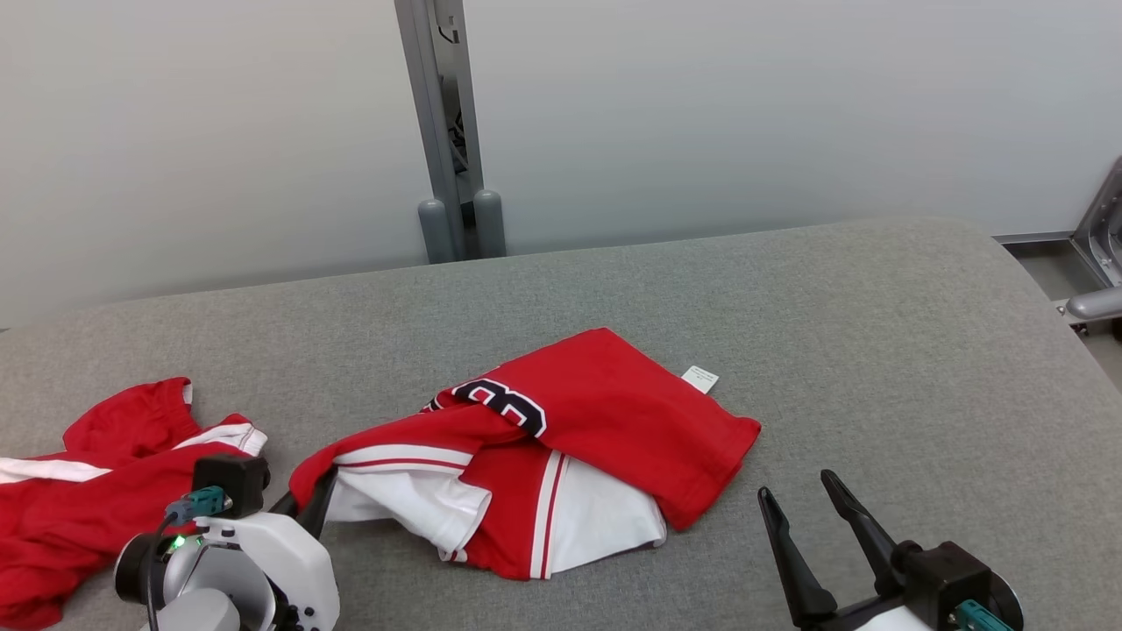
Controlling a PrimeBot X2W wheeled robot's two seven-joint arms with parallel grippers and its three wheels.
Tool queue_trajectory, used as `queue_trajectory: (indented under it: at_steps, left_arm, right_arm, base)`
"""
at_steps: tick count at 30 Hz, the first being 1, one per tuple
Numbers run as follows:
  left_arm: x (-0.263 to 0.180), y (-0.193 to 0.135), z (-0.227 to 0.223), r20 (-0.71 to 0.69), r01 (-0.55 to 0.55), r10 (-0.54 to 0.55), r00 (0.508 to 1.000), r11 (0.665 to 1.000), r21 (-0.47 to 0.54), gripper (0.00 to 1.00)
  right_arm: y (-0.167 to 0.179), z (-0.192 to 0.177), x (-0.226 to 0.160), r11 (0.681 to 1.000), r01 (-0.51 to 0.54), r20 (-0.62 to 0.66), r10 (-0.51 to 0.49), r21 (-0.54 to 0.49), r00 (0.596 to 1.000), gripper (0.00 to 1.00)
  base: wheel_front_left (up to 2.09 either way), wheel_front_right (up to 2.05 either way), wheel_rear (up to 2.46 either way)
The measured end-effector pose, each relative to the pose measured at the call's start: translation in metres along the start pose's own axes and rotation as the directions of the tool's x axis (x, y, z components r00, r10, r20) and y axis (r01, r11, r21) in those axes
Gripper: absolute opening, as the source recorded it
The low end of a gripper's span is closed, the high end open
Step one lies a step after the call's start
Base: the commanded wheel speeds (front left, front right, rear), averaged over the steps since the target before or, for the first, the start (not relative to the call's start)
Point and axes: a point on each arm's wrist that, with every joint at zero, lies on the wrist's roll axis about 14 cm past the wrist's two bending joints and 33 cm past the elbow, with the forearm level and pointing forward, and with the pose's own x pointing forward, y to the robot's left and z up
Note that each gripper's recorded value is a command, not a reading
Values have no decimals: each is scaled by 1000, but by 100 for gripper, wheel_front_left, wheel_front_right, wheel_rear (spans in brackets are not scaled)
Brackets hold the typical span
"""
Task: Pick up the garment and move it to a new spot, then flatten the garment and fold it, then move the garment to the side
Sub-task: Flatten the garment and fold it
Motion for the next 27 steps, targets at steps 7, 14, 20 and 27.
queue_trajectory:
  at_steps: [7, 14, 20, 27]
  left_arm:
    - [-8, 8, 6, 121, -74, 92, 988, 987, -143, 100]
    - [-55, -11, 37, 360, -142, 191, 913, 977, -158, 100]
    - [-70, -22, 28, 381, -143, 196, 903, 976, -162, 100]
    - [-79, -6, 17, 369, -197, 252, 895, 964, -180, 100]
  right_arm:
    - [2, -3, -1, 1000, -4, -9, 4, 6, 1000, 100]
    - [8, -38, 10, 998, -24, -121, 32, 62, 992, 100]
    - [9, -70, 32, 995, -30, -231, 51, 92, 972, 100]
    - [13, -101, 57, 995, -45, -348, 73, 89, 935, 100]
  base:
    - [0, 0, 0]
    - [0, 0, 0]
    - [0, 0, 0]
    - [0, 0, 0]
